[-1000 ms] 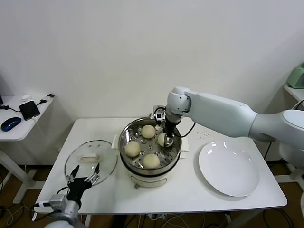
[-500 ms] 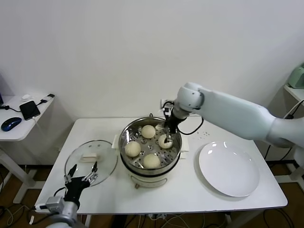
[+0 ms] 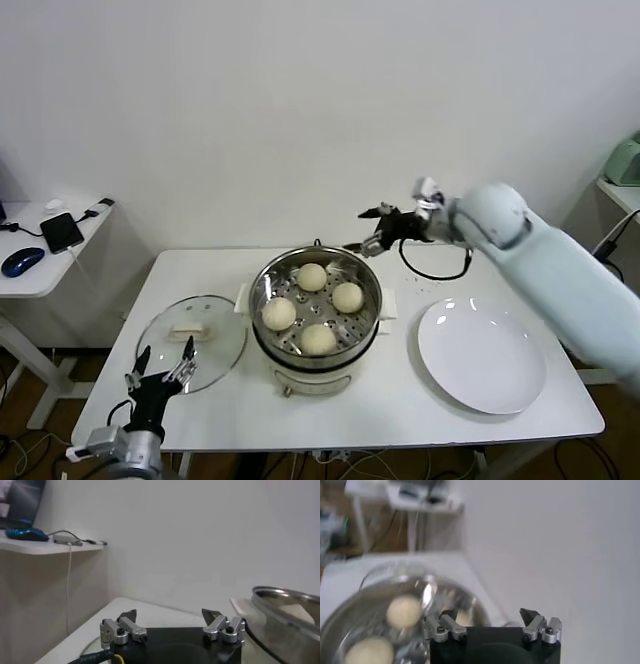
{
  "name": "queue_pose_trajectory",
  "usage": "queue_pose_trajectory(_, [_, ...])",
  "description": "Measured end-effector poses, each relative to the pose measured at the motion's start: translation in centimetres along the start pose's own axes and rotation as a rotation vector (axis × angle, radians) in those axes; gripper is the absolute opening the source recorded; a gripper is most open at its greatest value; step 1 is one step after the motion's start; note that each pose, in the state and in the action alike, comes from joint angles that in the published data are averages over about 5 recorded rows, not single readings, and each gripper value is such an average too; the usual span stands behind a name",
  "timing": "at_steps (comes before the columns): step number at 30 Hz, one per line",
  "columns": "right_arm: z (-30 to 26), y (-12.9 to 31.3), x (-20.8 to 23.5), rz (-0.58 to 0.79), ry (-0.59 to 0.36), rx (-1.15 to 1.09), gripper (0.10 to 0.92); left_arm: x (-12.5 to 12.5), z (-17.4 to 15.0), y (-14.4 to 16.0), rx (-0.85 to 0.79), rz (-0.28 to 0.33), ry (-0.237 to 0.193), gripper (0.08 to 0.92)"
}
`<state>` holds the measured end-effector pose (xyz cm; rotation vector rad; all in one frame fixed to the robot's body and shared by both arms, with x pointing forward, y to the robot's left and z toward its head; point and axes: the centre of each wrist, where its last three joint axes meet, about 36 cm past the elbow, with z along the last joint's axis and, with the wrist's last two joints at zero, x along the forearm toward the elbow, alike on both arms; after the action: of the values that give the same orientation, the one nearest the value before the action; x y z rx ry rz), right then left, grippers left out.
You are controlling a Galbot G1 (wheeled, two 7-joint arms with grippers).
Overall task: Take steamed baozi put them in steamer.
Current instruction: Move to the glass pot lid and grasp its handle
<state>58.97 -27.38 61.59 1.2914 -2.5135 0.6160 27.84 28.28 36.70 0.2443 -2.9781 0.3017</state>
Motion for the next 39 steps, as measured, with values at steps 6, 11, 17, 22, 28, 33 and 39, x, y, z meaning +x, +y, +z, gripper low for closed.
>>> queue_pose_trajectory(6, [6.6,2.0,2.2,0.226,-0.289,-0.122,0.823,-0.5,0.6,0.4,-0.046,-0.019,-0.044,0.823])
queue_pose_trajectory(11, [12.6,5.4,2.8,0.418,-0.454,-0.269,0.823,-0.9,1.0,1.1,-0.130,-0.021,-0.065,0.823])
queue_pose_trajectory(17, [19.6,11.2,2.5,0.566,-0.516,-0.431,0.823,-1.4,1.5,1.9,-0.251,-0.013,-0.079,0.823])
queue_pose_trajectory(22, [24.1,16.0,3.0,0.646,-0.497,-0.522,0.823,-2.2,1.8,2.6,-0.352,-0.022,-0.083,0.823])
queue_pose_trajectory(28, [27.3,19.9,4.0,0.713,-0.464,-0.583,0.823,-3.8,2.1,4.1,-0.616,-0.076,-0.069,0.823])
queue_pose_trajectory(33, [28.5,22.0,4.3,0.745,-0.459,-0.610,0.823,-4.9,2.3,5.3,-0.945,-0.124,-0.055,0.823])
queue_pose_trajectory(39, [29.6,23.6,4.4,0.764,-0.446,-0.635,0.823,-5.9,2.1,6.7,-1.314,-0.126,-0.054,0.823])
